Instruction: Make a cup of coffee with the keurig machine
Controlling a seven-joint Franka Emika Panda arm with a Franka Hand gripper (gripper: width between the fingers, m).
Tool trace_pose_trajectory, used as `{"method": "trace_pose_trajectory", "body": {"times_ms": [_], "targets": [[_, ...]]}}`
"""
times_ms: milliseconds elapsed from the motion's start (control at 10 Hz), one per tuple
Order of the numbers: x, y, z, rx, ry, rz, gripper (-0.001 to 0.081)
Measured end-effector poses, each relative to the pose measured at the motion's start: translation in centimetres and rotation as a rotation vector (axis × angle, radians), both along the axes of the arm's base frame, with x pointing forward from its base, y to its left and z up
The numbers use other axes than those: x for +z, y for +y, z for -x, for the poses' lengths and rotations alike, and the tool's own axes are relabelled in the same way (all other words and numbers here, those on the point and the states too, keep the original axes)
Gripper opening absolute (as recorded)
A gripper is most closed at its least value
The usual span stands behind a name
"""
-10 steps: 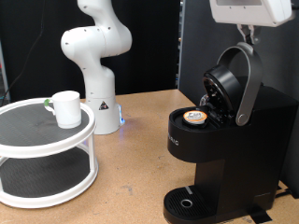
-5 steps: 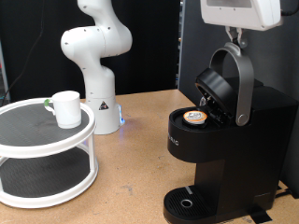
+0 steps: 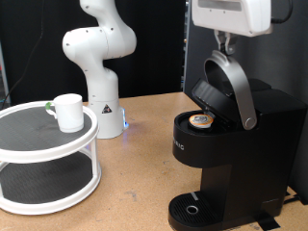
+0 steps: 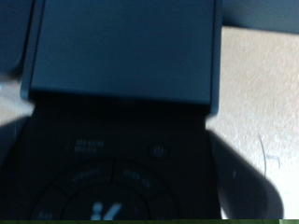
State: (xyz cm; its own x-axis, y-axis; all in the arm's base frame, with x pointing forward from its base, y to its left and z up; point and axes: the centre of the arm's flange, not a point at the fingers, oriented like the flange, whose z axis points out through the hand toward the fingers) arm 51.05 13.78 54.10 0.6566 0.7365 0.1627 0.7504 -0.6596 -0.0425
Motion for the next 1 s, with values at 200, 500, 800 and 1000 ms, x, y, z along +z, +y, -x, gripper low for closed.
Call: {"method": "trace_pose_trajectory", "body": {"times_ms": [200, 500, 800, 1000], "targets": [[-0.9, -1.9, -0.2, -0.003, 0.011, 0.041, 0.0004], [-2.4, -4.0, -0.3, -0.020, 0.026, 0.075, 0.0004], [-4.9, -5.7, -0.3, -0.029, 0.041, 0.101, 0.0004], [-7.6, -6.3, -0.1, -0.030, 0.042, 0.104, 0.0004]]}}
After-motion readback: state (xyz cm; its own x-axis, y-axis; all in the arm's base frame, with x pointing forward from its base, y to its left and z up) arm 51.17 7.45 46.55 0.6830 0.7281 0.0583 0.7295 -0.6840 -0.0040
